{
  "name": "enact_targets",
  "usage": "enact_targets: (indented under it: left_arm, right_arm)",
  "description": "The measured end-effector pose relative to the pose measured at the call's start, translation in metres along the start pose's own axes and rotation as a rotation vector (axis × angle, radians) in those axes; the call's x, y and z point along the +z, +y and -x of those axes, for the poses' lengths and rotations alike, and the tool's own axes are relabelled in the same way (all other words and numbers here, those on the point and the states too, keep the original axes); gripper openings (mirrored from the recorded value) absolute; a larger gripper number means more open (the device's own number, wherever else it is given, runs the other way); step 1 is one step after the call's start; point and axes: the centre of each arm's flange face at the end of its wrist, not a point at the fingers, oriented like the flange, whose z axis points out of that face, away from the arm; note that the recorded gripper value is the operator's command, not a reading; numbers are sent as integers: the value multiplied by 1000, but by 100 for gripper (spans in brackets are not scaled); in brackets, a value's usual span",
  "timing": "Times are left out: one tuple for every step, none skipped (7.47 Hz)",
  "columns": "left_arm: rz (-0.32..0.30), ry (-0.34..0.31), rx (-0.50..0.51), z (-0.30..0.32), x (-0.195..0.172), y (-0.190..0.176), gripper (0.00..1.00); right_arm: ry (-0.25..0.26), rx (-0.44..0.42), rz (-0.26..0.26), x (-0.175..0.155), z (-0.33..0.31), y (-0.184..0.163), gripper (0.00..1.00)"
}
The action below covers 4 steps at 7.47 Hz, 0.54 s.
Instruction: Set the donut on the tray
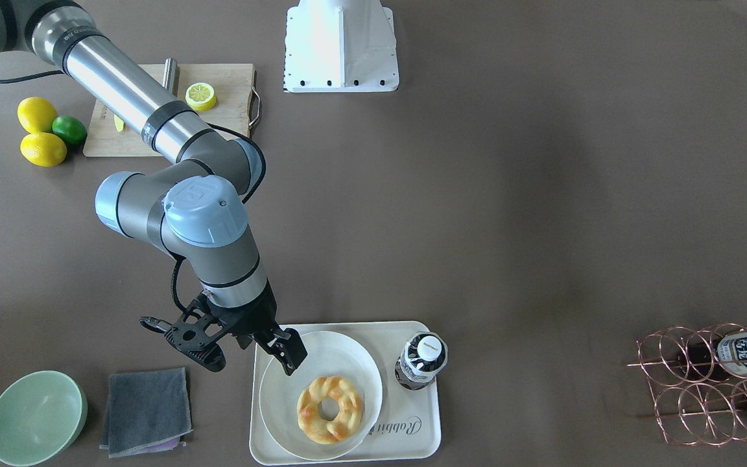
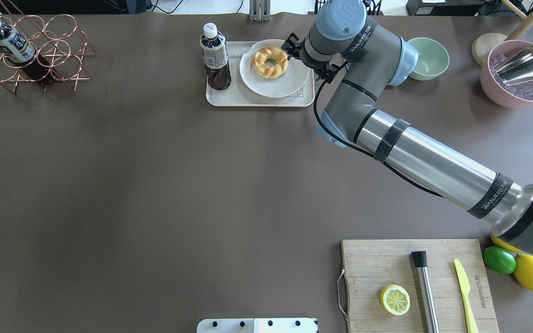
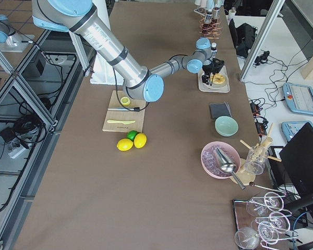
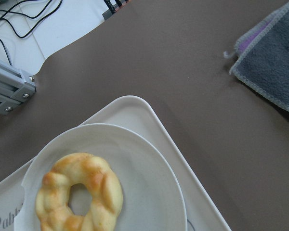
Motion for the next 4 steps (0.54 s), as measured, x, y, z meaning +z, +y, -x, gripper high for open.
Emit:
enact_targets:
  left_arm:
    - [1,0,0,1,1,1,98]
    - [2,0,-1,1,1,1,98]
    - [4,0,-1,2,2,2,98]
    - [5,0,-3,3,2,3,98]
  right_arm:
    - [-1,11,29,-19,-7,-14,100]
    - [13,12,52,-44,-23,-31,100]
    - [54,-13,65,-73,-46,-48,100]
    - [133,-49,70,-103,-73,-63,100]
